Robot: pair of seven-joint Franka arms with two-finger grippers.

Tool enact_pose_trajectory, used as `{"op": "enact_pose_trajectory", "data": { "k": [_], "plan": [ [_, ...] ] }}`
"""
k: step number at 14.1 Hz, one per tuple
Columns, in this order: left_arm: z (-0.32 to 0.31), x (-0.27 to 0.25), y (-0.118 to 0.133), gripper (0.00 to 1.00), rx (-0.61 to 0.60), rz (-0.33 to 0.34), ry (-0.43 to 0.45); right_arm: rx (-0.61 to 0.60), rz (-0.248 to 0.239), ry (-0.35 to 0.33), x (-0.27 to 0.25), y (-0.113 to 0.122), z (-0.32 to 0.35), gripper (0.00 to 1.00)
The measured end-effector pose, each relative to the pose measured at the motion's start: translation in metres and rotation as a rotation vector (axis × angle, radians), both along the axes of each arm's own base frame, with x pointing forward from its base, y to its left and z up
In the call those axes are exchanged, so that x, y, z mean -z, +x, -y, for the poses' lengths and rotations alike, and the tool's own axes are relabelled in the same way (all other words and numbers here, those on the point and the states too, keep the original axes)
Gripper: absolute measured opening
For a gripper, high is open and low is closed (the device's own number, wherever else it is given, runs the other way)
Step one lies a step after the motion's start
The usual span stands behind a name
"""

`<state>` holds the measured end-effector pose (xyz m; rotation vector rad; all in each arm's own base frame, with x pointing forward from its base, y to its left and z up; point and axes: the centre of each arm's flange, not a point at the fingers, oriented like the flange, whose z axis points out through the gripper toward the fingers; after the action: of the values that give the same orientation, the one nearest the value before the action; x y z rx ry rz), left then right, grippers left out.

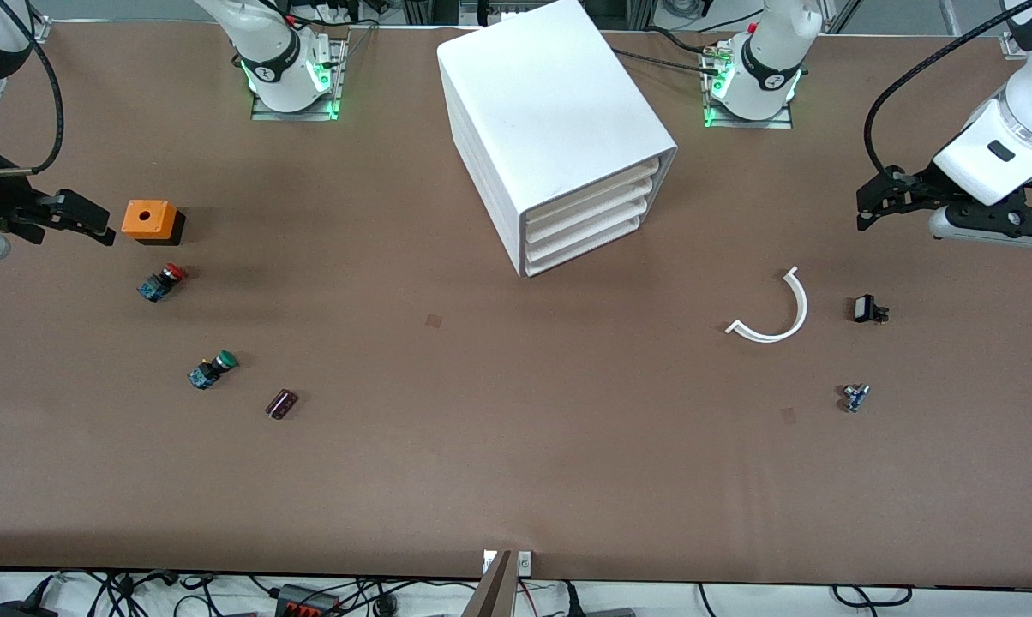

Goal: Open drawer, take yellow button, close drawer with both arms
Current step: 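Reach the left gripper toward the drawer front while the right gripper rises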

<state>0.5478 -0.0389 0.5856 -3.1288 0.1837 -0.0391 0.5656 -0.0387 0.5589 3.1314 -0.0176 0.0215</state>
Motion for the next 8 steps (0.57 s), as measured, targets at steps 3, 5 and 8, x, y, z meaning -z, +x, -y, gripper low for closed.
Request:
{"op": "enact_pose_trajectory", "data": {
  "k": [3, 5, 8],
  "plan": [
    [0.0, 0.0, 0.0, 1.0, 0.0, 0.0, 0.0, 0.0, -0.001, 0.0, 0.0003, 0.0001, -0.0001, 1.0],
    [0.0, 0.0, -0.0001, 1.0, 0.0, 0.0, 0.0, -0.003, -0.001, 0.0, 0.0004, 0.0002, -0.001, 1.0],
    [0.0001, 0.0001, -0.0001, 1.0, 0.0, -0.001, 0.0, -0.009, 0.0, 0.001, 0.0009, 0.0008, -0.0044, 1.0]
  ]
}}
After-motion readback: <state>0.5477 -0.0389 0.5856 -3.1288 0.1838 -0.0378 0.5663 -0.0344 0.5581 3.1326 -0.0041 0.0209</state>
